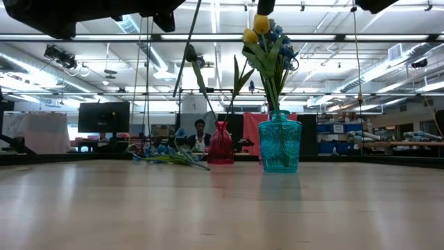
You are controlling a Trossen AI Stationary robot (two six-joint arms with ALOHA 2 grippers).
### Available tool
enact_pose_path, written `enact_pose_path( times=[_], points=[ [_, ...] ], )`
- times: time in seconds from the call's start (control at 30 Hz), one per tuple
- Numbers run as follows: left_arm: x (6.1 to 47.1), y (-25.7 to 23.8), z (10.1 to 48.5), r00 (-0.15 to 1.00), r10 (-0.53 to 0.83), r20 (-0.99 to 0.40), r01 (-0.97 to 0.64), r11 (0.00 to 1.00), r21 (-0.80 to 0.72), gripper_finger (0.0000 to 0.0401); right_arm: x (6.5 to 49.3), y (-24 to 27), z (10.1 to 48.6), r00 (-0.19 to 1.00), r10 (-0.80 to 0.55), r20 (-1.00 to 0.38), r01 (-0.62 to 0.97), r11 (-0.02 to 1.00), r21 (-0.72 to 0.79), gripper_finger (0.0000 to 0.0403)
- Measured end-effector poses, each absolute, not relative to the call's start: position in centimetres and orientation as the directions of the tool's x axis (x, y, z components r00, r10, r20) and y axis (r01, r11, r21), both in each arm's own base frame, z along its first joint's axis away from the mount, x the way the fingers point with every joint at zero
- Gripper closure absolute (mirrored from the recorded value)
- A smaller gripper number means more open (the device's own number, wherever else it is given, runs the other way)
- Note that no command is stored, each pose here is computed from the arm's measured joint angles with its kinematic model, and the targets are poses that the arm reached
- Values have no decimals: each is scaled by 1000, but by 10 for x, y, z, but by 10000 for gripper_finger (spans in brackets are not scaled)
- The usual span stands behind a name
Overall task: Sort flowers into vase by color
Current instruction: Put the yellow flower into the blue vase
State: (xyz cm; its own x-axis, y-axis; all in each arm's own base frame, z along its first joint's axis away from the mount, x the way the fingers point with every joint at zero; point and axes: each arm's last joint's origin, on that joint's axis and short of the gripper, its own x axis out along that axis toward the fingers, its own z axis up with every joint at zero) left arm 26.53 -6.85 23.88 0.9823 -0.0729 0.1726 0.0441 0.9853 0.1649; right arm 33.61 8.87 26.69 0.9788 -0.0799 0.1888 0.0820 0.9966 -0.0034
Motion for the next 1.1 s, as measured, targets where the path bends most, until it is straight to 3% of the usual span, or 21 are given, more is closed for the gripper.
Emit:
enact_pose_path(
  times=[0.3,0.73,0.87,1.1],
  points=[
    [269,-66,247,978,-51,204,19,987,159,392,340,82,265,981,-9,194,8,1000,5,151],
    [273,-66,246,974,-28,226,-5,989,147,392,340,79,266,978,-24,205,28,999,-20,159],
    [282,-69,243,976,-32,217,-12,980,198,392,340,78,267,978,-26,207,32,999,-23,186],
    [287,-70,245,973,-23,228,-23,980,196,392,341,78,263,985,-25,174,32,999,-40,269]
  ],
)
